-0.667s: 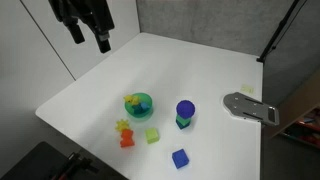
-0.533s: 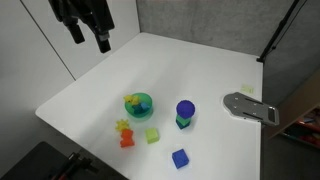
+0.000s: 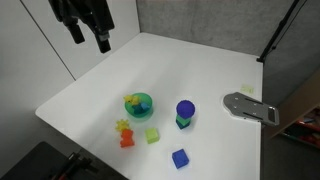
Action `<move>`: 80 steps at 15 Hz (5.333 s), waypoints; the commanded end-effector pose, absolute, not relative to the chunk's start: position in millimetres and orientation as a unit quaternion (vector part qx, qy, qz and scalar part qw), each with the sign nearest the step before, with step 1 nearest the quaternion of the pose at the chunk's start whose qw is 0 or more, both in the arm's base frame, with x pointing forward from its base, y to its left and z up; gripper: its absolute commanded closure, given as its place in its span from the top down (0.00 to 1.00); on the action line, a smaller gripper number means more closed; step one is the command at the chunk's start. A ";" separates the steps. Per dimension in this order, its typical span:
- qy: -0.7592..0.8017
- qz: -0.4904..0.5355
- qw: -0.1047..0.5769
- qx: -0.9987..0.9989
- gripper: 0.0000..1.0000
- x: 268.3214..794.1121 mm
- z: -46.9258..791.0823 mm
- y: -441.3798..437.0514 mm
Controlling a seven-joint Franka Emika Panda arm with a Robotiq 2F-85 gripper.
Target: Pick up the yellow toy from the table and put it on the lime green block
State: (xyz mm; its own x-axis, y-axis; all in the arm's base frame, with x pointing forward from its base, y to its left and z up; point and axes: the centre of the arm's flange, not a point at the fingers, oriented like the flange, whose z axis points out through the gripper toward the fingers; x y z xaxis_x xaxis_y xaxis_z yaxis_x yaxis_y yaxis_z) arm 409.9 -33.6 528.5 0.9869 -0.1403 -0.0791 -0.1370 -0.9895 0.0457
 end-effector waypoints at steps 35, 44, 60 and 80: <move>-0.053 -0.073 0.011 0.996 1.00 536.5 344.2 -27.1; -0.051 -0.088 0.015 0.995 1.00 535.2 276.5 -38.7; 0.059 -0.130 -0.023 0.990 1.00 491.3 217.4 7.6; 0.031 -0.106 -0.053 0.992 1.00 483.4 87.9 40.5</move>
